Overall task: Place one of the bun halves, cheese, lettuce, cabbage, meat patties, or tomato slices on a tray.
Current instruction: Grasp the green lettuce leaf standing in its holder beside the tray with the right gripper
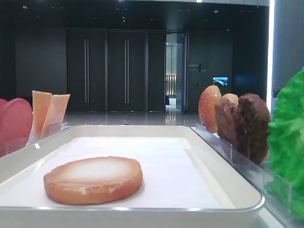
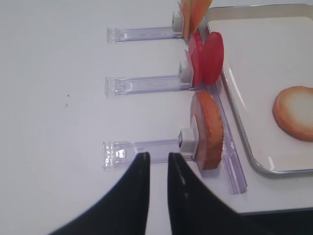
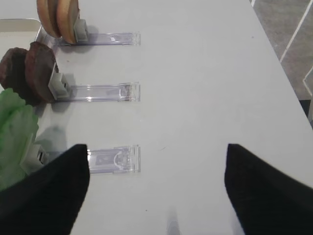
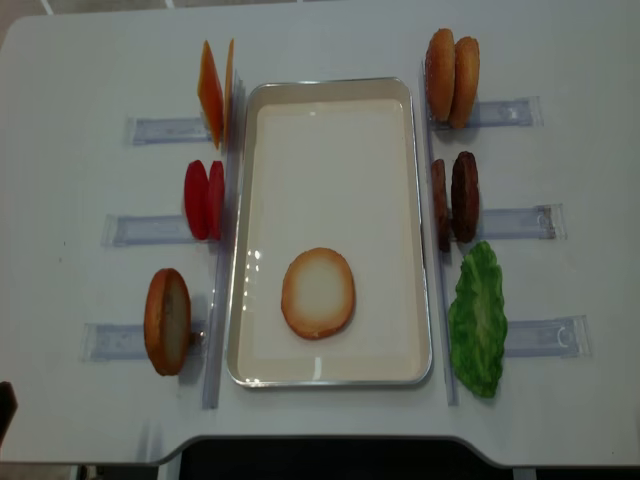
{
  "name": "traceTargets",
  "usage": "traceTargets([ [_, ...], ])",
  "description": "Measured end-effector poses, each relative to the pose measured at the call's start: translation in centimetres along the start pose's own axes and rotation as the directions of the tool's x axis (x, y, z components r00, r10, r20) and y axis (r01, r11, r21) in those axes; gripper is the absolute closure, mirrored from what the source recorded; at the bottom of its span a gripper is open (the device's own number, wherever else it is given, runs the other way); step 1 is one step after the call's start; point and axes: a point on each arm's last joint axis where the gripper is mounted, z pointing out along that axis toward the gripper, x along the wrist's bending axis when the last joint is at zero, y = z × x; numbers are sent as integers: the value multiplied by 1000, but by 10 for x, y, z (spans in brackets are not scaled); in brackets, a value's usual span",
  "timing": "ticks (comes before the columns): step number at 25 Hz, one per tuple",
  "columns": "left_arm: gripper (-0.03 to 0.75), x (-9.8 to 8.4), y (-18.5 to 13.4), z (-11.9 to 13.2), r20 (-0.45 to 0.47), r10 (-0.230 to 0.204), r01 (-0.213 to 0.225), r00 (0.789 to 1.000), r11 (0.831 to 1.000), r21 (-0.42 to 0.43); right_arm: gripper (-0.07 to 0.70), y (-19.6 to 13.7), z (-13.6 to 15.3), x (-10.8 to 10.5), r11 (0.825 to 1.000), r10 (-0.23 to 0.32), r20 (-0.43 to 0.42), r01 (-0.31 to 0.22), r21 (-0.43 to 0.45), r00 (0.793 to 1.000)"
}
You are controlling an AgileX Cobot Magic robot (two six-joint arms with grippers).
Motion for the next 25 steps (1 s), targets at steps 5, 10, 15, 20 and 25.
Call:
traceTargets([
  [5,660,0,0,0,0,0,0,1000,1000,0,90,0,0,0,1000,0,0,0,0,1000],
  [10,690,0,0,0,0,0,0,1000,1000,0,90,0,0,0,1000,0,0,0,0,1000],
  [15,695,0,0,0,0,0,0,1000,1000,0,90,3,-3,0,1000,1,1,-1,-20,1000],
  [20,696,0,0,0,0,0,0,1000,1000,0,90,5,-6,1,1000,8,-13,-8,21,1000],
  [25,696,0,0,0,0,0,0,1000,1000,0,90,30,2,3,991,26,-42,-21,134,999],
])
